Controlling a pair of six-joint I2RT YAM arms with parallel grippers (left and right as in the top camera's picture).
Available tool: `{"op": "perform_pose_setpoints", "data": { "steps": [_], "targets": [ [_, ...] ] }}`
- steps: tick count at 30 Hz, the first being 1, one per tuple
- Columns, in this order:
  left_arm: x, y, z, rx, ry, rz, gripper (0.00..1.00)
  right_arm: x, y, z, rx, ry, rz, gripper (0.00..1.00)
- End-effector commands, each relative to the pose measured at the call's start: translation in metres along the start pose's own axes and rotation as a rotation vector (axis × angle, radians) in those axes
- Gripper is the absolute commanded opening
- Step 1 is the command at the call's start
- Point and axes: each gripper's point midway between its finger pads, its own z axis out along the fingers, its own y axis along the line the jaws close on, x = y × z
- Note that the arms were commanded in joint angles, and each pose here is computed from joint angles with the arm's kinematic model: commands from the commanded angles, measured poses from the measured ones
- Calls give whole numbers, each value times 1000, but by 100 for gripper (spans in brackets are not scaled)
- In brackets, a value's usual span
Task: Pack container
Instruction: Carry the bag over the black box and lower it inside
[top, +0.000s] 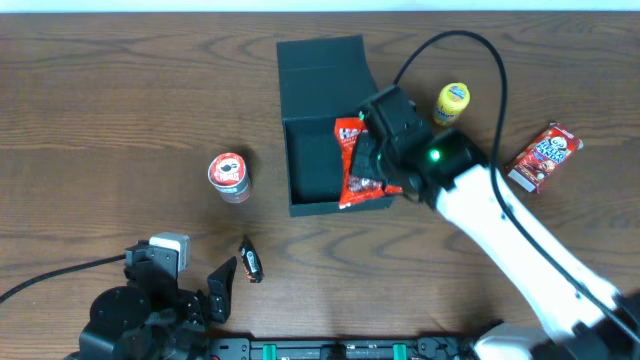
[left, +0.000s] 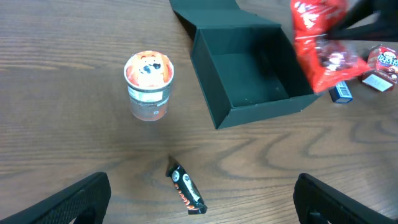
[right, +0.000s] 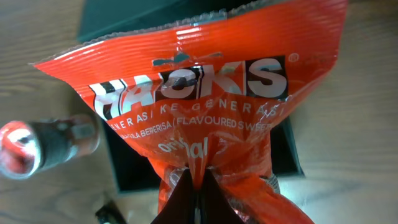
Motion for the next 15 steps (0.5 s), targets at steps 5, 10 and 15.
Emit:
{"op": "perform_pose_setpoints", "data": {
  "steps": [5,10,15],
  "targets": [
    [-3,-1,-2,0,-5,1,95,2,15,36,-69,97,-108,2],
    [-3,0,-2,-1,-5,1,95,5,20,42,-88,111,-130,2],
    [-3,0,-2,-1,-5,1,95,-2,8,43,-20,69,-151,2]
  ]
}}
